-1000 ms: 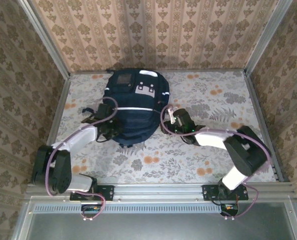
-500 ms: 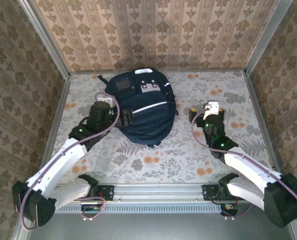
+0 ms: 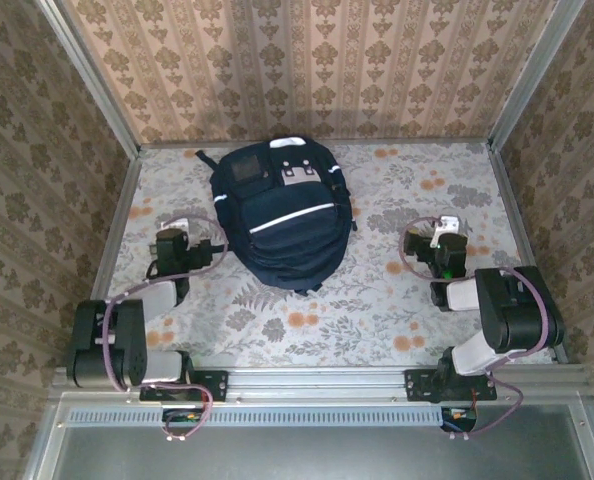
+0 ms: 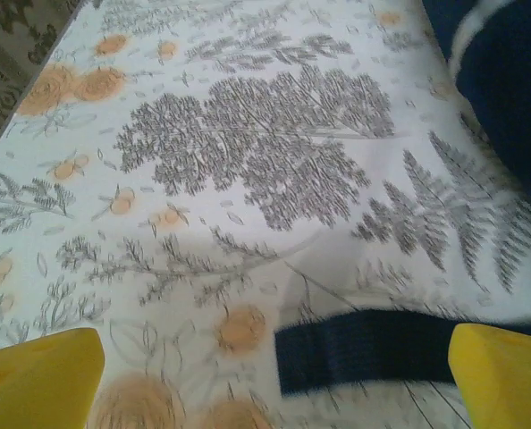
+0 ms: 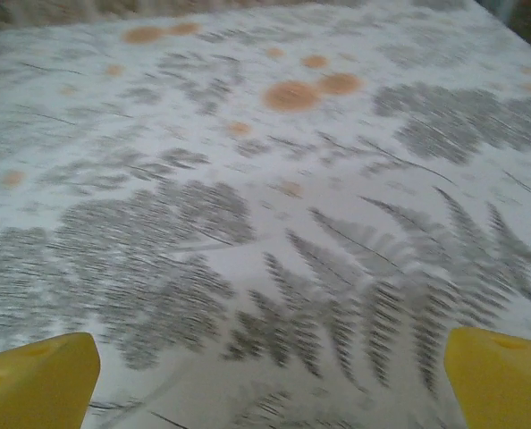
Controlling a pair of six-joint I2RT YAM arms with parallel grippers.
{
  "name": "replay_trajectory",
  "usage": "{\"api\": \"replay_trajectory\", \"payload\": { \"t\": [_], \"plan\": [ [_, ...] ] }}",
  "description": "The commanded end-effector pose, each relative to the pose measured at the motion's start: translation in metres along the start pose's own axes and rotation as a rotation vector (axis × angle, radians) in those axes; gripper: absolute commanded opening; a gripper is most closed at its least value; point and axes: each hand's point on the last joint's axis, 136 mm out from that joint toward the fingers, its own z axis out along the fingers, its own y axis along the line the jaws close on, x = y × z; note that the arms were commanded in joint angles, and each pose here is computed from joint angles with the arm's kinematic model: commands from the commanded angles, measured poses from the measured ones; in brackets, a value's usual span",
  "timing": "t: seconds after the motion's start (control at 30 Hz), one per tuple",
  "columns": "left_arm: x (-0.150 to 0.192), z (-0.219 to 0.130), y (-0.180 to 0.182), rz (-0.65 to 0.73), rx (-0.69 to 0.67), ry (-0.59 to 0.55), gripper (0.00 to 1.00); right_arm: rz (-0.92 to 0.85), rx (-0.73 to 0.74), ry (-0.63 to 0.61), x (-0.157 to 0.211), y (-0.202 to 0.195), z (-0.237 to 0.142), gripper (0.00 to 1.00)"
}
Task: Pack books, pencil case, and school supplies into a backpack
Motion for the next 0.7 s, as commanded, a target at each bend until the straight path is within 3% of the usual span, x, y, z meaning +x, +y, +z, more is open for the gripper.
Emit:
{"api": "replay_trajectory", "payload": {
  "t": [0.0,0.07,0.1,0.2,0.67],
  "plan": [
    [-0.044,0.007,-0.009,0.001,0.082,-0.256,1.0,-0.025,-0.128,-0.094,-0.028,0.024,0.0,1.0],
    [-0.046,0.008,-0.007,0.0,0.078,-0.307,1.0,-0.031,-0.136,-0.104,-0.029,0.026,0.0,1.0],
    [-0.043,0.013,-0.01,0.002,0.085,-0.234,1.0,-0.032,-0.131,-0.092,-0.028,0.025,0.0,1.0],
    [-0.043,0.017,-0.014,0.044,0.053,-0.217,1.0,-0.004,-0.062,-0.065,-0.028,0.015,0.006,1.0],
    [-0.044,0.017,-0.019,0.054,0.091,-0.222,1.0,-0.033,-0.038,-0.057,-0.029,0.018,0.007,1.0]
  ]
}}
